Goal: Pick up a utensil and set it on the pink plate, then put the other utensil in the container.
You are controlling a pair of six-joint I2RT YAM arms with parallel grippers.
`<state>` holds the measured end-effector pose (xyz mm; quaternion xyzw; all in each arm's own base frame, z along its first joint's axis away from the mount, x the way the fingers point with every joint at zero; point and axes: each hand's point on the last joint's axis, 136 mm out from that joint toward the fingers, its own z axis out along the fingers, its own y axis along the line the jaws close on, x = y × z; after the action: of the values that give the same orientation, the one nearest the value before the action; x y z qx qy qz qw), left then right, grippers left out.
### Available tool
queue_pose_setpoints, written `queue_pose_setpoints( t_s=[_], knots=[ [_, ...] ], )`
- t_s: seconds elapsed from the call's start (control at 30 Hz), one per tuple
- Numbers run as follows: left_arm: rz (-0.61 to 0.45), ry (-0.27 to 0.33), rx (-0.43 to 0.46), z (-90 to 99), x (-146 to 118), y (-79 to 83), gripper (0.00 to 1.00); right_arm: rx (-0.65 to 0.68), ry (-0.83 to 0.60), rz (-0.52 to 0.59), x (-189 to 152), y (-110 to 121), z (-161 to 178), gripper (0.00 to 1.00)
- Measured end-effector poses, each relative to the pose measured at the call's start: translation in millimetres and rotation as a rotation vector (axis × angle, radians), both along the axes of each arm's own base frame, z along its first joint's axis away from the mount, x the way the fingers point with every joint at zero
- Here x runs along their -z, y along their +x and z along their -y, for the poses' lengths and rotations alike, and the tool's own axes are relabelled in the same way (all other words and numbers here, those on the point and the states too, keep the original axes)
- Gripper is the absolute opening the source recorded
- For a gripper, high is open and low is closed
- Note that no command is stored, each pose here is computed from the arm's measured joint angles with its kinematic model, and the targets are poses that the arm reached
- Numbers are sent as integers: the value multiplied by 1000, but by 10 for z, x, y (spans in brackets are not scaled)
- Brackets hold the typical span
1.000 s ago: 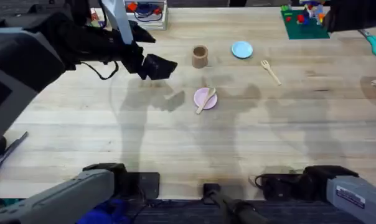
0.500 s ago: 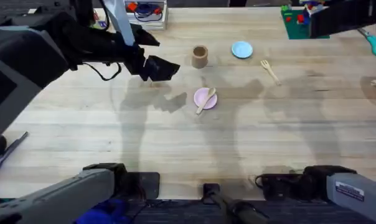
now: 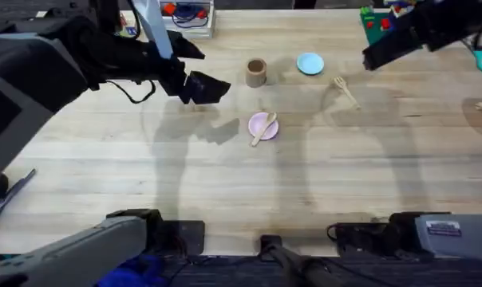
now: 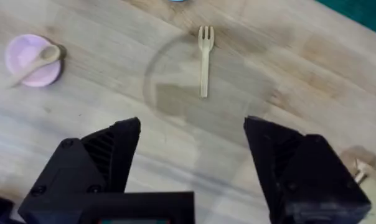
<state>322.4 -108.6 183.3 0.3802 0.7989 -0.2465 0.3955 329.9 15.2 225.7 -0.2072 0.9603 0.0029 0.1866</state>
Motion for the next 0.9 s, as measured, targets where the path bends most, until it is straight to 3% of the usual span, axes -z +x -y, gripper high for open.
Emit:
queue_pose_setpoints(
  t_s=[0.3, 0.57, 0.9],
  knots=[
    [0, 0, 0, 0, 0, -1, 994, -58, -19, -91, 591, 417, -2, 996],
    [0, -2, 2, 3, -3, -2, 993, -96, -27, -208, 1072, 499, 0, 996],
    [0, -2, 2, 4, -3, -2, 993, -113, -76, -287, 1435, 540, 82, 996]
  ],
)
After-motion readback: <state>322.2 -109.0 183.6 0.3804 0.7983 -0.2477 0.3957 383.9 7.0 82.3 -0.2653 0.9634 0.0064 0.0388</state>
